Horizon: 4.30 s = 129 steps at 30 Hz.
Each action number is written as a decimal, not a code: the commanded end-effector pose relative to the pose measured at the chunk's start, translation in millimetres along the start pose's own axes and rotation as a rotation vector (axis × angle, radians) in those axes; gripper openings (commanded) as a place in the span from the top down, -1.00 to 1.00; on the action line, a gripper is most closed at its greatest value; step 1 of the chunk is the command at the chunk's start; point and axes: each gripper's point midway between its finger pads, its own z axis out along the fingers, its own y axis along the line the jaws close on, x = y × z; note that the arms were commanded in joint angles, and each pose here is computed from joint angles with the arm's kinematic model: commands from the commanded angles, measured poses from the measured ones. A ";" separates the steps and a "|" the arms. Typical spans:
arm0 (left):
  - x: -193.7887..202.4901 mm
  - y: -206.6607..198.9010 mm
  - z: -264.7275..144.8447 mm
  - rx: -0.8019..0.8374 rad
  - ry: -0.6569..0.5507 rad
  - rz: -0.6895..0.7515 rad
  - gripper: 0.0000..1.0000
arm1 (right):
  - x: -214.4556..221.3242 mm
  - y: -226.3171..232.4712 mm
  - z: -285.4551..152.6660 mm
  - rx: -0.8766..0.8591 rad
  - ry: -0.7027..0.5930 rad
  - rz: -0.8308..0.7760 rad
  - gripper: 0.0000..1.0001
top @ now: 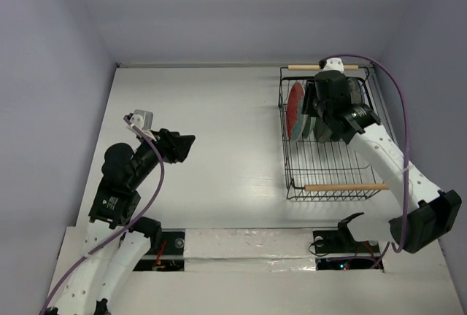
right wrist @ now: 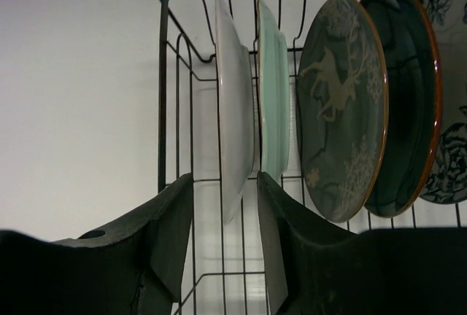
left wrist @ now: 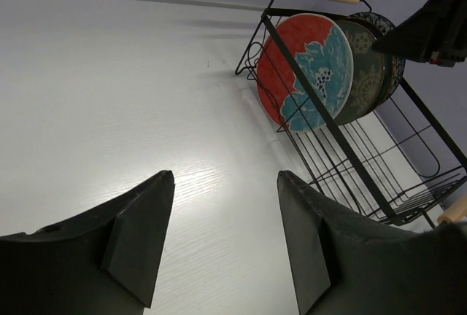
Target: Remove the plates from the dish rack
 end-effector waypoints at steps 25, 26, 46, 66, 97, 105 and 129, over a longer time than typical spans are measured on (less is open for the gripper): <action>-5.2 -6.5 -4.3 0.026 -0.037 0.016 -0.13 | 0.8 0.5 65.5 0.245 0.088 -0.182 0.30; -5.4 -6.9 -4.3 0.028 -0.038 0.017 -0.13 | 3.6 1.7 66.8 0.256 0.095 -0.196 0.30; -6.1 -8.0 -4.2 0.034 -0.040 0.018 -0.13 | -31.0 -2.2 54.3 0.440 -0.020 -0.254 1.00; -8.7 3.4 -4.0 -0.034 -0.056 0.003 -0.13 | -157.2 -12.8 -92.8 0.201 -0.411 0.122 1.00; -16.9 11.7 -10.6 -0.093 -0.101 -0.002 -0.12 | 11.4 304.4 70.5 -0.611 0.031 0.267 1.00; -15.5 10.8 -9.5 -0.085 -0.095 -0.002 -0.12 | 86.9 285.8 105.1 -0.516 0.142 0.287 0.89; -14.2 9.5 -8.6 -0.076 -0.089 -0.002 -0.12 | 161.9 255.7 140.3 -0.342 0.284 0.166 -0.52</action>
